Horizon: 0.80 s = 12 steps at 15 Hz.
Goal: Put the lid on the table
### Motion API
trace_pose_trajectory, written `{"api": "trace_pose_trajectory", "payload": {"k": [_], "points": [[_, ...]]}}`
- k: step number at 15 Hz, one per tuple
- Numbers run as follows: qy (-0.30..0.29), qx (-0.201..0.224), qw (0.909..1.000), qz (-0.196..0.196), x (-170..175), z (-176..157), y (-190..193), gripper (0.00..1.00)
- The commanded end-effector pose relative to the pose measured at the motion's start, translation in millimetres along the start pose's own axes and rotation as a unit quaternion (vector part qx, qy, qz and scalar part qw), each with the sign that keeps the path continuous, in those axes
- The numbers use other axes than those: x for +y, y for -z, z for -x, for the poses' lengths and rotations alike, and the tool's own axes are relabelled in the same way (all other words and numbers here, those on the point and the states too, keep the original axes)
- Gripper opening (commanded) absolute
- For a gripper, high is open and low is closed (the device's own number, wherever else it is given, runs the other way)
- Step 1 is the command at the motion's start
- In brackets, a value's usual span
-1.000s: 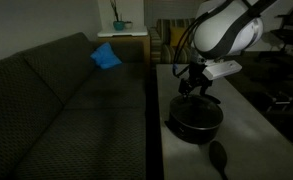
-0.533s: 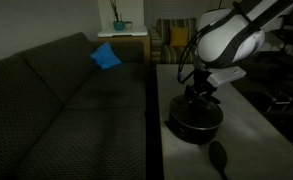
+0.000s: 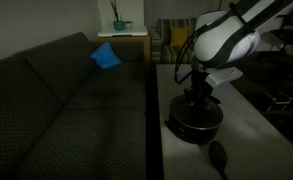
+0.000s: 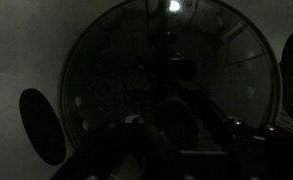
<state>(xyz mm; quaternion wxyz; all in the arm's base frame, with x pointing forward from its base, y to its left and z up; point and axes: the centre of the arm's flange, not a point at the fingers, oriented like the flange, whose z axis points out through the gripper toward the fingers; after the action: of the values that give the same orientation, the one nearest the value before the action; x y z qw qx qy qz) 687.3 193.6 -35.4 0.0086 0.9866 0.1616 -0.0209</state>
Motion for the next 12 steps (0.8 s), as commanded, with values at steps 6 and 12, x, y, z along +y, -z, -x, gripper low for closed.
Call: {"api": "trace_pose_trajectory", "payload": {"k": [6, 12], "points": [[0.012, -0.014, 0.9997, 0.015, 5, 1, 14, 0.15], [0.030, -0.023, 0.9992, 0.016, 1, 14, 45, 0.15]]}}
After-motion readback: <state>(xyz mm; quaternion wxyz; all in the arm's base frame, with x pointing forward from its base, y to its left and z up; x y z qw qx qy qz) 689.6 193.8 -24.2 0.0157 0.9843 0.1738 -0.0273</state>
